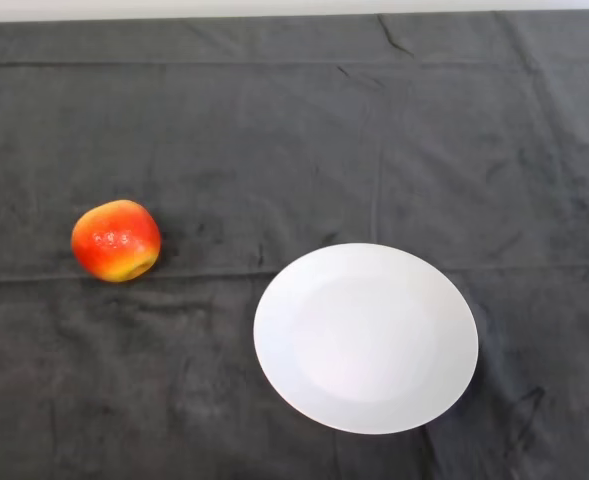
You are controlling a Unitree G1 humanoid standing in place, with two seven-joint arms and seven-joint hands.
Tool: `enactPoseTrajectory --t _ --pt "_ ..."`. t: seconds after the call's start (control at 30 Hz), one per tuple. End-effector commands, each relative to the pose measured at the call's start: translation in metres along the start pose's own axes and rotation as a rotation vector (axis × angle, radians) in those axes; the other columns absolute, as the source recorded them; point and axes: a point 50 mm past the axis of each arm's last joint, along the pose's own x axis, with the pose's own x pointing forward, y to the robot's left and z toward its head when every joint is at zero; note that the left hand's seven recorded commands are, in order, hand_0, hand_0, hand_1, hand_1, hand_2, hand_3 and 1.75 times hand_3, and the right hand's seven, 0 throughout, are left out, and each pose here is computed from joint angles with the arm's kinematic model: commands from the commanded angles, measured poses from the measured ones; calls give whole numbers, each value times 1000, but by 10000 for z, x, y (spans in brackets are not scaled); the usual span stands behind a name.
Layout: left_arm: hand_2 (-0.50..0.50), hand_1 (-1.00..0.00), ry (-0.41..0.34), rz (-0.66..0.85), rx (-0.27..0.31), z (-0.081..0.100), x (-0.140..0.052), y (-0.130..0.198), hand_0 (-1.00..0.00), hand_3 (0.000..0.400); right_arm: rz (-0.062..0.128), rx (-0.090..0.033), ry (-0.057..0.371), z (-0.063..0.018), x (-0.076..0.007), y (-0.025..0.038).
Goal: Move the apple to the plate
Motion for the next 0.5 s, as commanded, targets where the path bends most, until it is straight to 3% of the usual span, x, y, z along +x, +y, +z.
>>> enactPoseTrajectory --t 0.03,0.5 --pt "0 0 -48 -9 -28 130 67 -74 0 0 -32 3 -20 61 -85 -111" --pt "0 0 -73 -52 -18 195 15 -263 0 0 -32 3 -20 61 -85 -111"
